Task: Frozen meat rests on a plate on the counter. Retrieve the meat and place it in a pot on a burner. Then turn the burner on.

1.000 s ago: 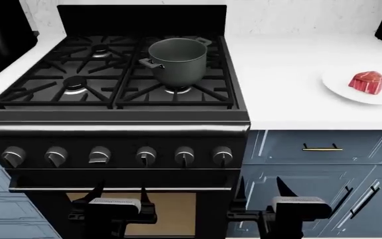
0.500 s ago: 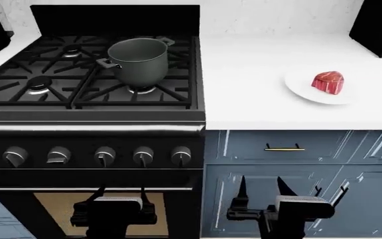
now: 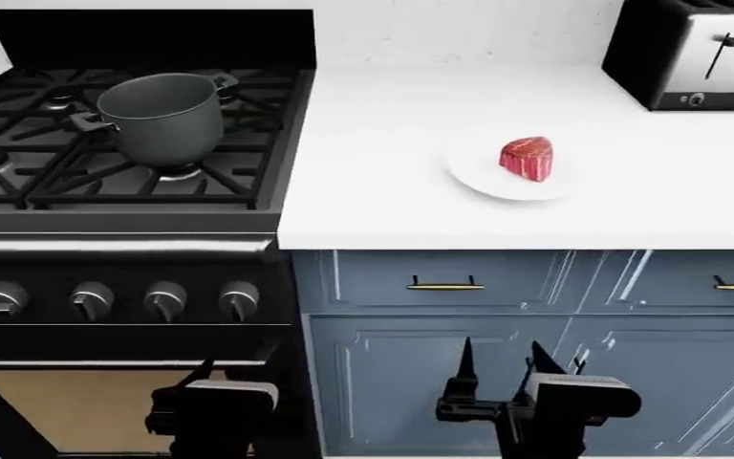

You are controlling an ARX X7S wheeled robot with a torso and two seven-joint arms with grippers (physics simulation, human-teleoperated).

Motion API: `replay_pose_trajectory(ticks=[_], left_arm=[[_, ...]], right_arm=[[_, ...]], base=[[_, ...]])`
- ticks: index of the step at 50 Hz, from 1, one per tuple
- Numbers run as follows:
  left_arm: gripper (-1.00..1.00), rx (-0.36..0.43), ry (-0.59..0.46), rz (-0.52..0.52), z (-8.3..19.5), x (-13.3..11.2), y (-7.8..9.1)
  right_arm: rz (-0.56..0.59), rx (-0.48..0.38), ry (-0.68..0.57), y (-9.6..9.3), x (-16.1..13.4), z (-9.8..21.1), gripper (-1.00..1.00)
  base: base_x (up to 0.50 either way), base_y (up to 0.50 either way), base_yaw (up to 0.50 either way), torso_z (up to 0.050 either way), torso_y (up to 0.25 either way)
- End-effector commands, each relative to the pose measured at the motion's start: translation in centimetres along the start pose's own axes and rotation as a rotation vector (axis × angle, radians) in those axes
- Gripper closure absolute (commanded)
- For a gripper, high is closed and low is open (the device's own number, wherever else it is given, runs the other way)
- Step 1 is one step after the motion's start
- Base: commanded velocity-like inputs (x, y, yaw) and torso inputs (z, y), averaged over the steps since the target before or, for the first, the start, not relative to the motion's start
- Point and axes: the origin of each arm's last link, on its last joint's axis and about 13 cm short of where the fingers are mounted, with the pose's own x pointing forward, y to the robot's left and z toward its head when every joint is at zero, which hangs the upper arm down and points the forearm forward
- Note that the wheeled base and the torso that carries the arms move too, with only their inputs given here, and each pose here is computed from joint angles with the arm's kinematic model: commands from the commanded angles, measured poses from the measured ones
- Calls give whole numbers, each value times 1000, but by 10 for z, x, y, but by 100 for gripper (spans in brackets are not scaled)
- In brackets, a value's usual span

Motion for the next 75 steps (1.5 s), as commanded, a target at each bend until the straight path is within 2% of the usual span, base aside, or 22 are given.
replay_pose_trajectory(ticks=[1,14,40,47,51,55,59,66,71,75], left_arm=[[-100,-1,8,-20,-2,1,-1],[-100,-23,-9,-64,-3,2,-1],[-100,-38,-3,-66,-1,3,-1],[-100,-36,-7,-70,3,3,-2],[-100,-41,-6,-53,11,2,0],[-100,-45,24,-40,26,-1,3],[-100,-5,65,-45,57,-6,11],[-100,88,71,-191,128,-18,23],[-100,103,54,-271,184,-22,27],[-100,103,51,-305,218,-18,30]], right_arm=[[-4,4,8,0,1,-1,-100],[2,-1,16,0,4,-1,-100],[2,4,19,0,5,-1,-100],[-15,11,-8,-3,3,4,-100],[-24,-6,24,-3,2,12,-100],[11,-10,64,-2,-3,25,-100],[71,-56,36,-9,-10,55,-100],[97,-105,-8,-20,-12,137,-100],[157,-172,-65,-24,-13,190,-100],[209,-194,-90,-25,-15,220,-100]], base=[[0,-500,0,0,0],[0,-500,0,0,0],[0,-500,0,0,0],[0,-484,0,0,0],[0,0,0,0,0],[0,0,0,0,0],[0,0,0,0,0],[0,0,0,0,0],[0,0,0,0,0],[0,0,0,0,0]])
